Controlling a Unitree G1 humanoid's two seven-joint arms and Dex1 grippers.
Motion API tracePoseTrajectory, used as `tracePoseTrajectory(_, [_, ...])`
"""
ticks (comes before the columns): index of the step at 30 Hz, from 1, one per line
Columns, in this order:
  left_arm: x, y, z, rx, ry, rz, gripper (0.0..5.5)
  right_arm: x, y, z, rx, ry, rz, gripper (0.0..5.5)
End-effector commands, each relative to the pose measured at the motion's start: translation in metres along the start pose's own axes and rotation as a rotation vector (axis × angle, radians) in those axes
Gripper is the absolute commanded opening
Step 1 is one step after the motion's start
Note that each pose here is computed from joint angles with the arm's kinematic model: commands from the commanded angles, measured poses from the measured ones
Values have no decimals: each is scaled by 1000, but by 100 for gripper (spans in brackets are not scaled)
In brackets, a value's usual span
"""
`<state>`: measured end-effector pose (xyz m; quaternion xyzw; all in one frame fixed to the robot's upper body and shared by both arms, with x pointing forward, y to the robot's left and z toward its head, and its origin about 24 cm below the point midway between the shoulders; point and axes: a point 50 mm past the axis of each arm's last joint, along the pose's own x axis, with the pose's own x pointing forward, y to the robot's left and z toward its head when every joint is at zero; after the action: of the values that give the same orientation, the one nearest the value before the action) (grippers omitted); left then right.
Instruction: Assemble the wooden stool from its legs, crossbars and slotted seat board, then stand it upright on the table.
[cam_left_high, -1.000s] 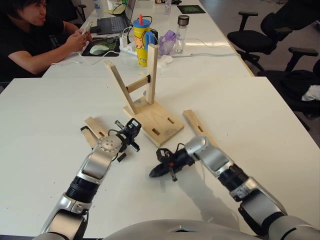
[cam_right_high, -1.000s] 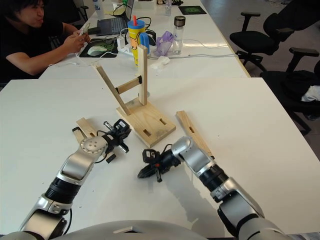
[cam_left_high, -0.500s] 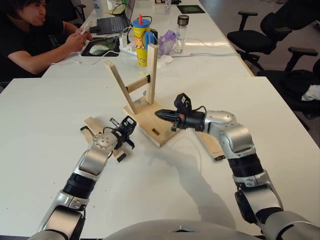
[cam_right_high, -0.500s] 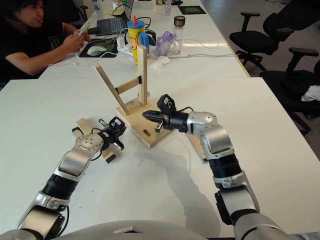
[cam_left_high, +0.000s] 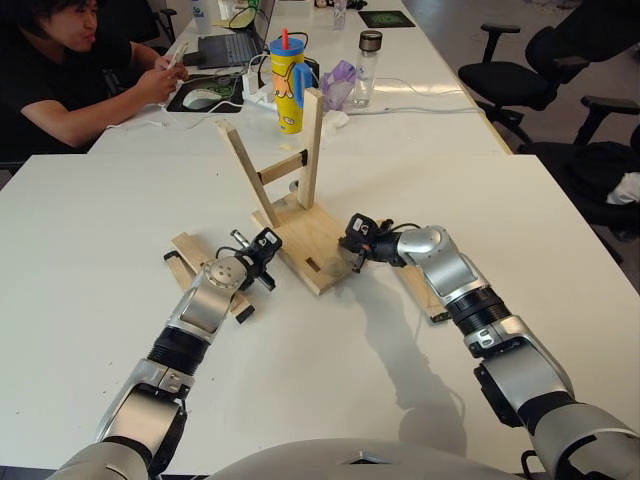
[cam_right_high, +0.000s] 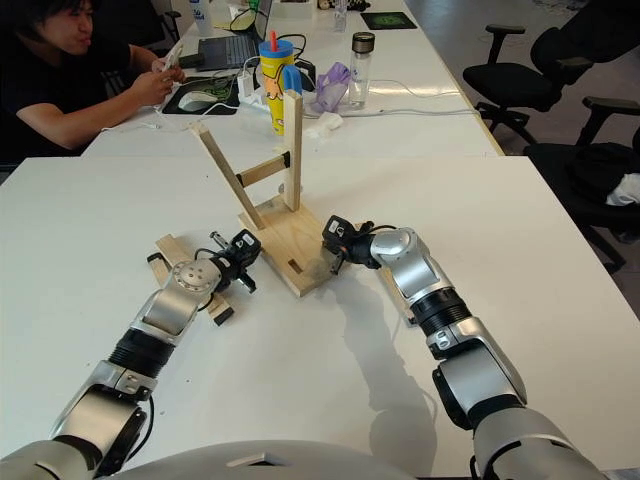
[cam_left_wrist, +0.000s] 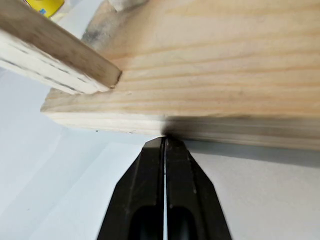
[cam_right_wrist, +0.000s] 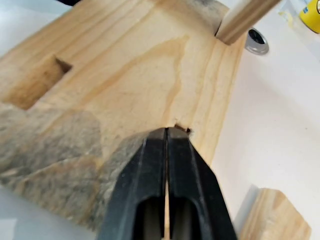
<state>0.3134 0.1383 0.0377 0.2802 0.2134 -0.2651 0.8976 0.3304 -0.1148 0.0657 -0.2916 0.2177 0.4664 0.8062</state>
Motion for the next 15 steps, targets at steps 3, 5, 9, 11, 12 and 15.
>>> tracePoseTrajectory(3, [13,-5,10,29,-18,-31,2,19,64,-33,92,154,256,0])
tracePoseTrajectory(5, [14,-7,13,28,-31,-41,2,21,71,-27,112,128,271,0])
tracePoseTrajectory(9, [15,-5,15,20,-39,-38,2,24,88,-24,130,125,314,0])
tracePoseTrajectory(11, [13,-2,17,18,-44,-35,2,24,97,-22,147,113,339,0])
tracePoseTrajectory(12, [13,-2,16,19,-45,-35,2,24,101,-20,153,104,350,0])
tracePoseTrajectory(15, [10,-1,14,16,-43,-35,2,24,108,-20,151,105,346,0])
